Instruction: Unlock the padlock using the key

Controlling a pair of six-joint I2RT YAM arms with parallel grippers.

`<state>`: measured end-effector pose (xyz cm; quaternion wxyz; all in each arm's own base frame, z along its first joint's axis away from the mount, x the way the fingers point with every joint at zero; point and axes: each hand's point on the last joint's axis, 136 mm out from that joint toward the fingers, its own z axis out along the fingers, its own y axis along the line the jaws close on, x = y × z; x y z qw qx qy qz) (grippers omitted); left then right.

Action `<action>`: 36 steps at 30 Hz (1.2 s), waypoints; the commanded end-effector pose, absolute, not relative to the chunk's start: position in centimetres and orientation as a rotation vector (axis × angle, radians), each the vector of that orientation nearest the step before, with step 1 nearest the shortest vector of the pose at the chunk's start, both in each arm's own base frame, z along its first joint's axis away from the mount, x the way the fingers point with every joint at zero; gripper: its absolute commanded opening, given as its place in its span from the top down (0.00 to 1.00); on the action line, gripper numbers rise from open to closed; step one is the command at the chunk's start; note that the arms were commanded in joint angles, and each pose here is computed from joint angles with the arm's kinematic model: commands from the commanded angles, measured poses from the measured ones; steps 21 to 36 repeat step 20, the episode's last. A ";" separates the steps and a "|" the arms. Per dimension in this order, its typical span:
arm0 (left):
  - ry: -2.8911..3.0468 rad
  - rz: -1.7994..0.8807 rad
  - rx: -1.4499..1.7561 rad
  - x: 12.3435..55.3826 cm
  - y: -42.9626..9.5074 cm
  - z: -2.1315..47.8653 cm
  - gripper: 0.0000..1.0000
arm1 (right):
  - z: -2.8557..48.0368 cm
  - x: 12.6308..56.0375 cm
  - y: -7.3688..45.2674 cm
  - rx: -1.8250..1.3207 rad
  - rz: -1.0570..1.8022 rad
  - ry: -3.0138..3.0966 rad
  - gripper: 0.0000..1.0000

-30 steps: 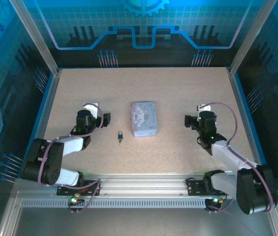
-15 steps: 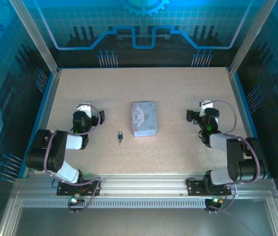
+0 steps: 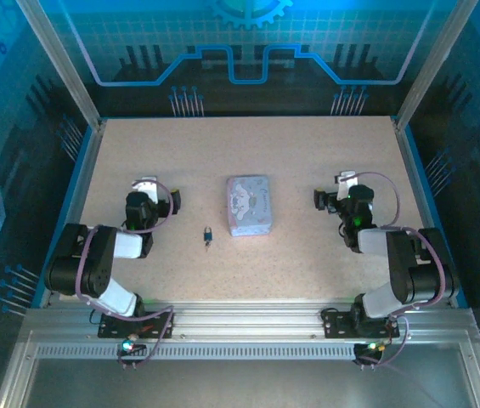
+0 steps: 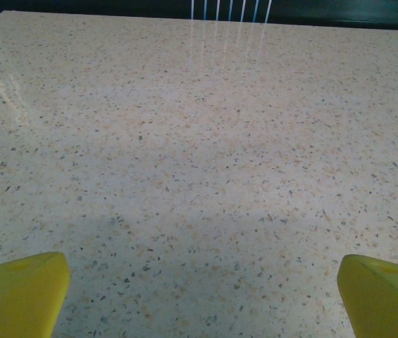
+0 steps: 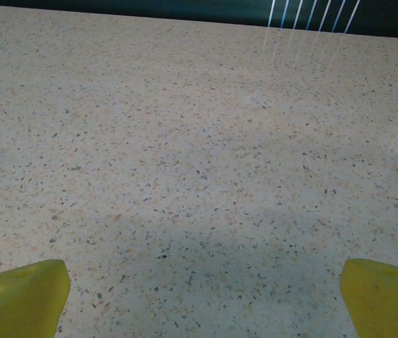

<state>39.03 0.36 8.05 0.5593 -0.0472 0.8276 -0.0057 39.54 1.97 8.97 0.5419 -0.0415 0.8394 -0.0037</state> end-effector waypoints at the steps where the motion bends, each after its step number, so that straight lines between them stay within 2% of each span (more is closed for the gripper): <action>1: 1.901 -0.036 -0.109 39.8 0.3 9.5 0.01 | 9.4 39.7 2.7 -0.135 0.001 1.966 0.00; 36: 1.902 -0.037 -0.109 39.8 0.2 9.5 0.01 | 9.4 39.8 2.7 -0.139 0.002 1.968 0.00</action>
